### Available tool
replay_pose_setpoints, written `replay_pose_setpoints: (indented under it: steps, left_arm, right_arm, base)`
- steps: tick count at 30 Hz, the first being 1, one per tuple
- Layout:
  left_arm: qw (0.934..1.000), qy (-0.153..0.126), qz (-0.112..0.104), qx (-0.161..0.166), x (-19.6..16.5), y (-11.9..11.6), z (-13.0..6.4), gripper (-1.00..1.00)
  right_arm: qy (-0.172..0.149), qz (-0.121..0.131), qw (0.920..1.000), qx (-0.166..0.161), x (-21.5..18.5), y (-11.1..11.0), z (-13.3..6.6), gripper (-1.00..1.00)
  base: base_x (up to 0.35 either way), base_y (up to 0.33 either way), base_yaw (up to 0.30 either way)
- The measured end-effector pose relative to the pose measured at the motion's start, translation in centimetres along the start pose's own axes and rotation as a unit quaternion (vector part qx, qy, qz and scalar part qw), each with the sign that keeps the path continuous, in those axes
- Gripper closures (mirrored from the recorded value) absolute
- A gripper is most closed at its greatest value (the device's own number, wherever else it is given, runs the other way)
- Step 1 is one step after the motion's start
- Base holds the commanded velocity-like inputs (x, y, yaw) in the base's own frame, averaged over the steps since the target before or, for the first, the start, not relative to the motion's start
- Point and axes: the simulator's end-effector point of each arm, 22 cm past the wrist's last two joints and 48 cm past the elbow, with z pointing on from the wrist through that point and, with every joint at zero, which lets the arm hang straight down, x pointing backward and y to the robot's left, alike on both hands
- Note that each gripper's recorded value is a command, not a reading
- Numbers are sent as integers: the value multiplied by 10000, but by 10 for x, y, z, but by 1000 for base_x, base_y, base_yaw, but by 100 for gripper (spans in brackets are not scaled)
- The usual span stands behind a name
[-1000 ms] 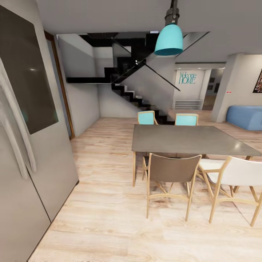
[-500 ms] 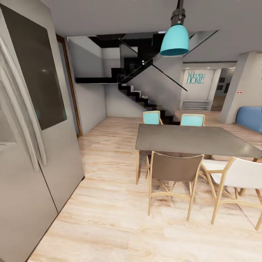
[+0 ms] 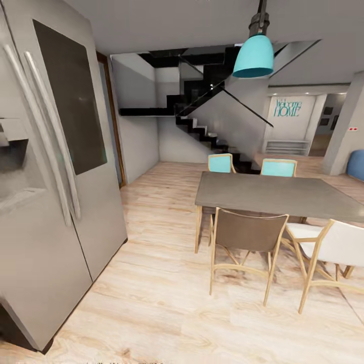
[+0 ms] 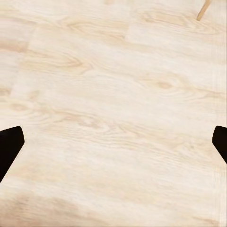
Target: Pick up the poster from the kitchen countertop and hang it on one of the wall nails in the kitchen.
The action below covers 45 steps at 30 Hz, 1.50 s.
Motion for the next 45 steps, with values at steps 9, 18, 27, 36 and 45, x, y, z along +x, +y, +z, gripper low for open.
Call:
replay_pose_setpoints:
  steps: [9,18,27,36,45]
  left_arm:
    - [10000,4,2,-4,0,0,0,-100]
    - [10000,3,2,-4,0,0,0,-100]
    - [10000,8,-1,0,0,-1,0,-100]
    - [10000,8,-1,-1,0,-1,0,-100]
    - [10000,2,-5,-6,0,0,0,-100]
  right_arm:
    - [-5,8,10000,-18,0,4,0,-100]
    - [-5,6,10000,-19,0,4,0,-100]
    - [1,0,10000,-34,0,4,0,-100]
    - [-7,2,10000,-27,0,3,0,-100]
    - [-11,-5,10000,-31,0,4,0,-100]
  base:
    - [-4,-3,291]
    - [0,0,293]
    - [-50,-151,149]
    - [-50,-156,210]
    - [-3,-11,290]
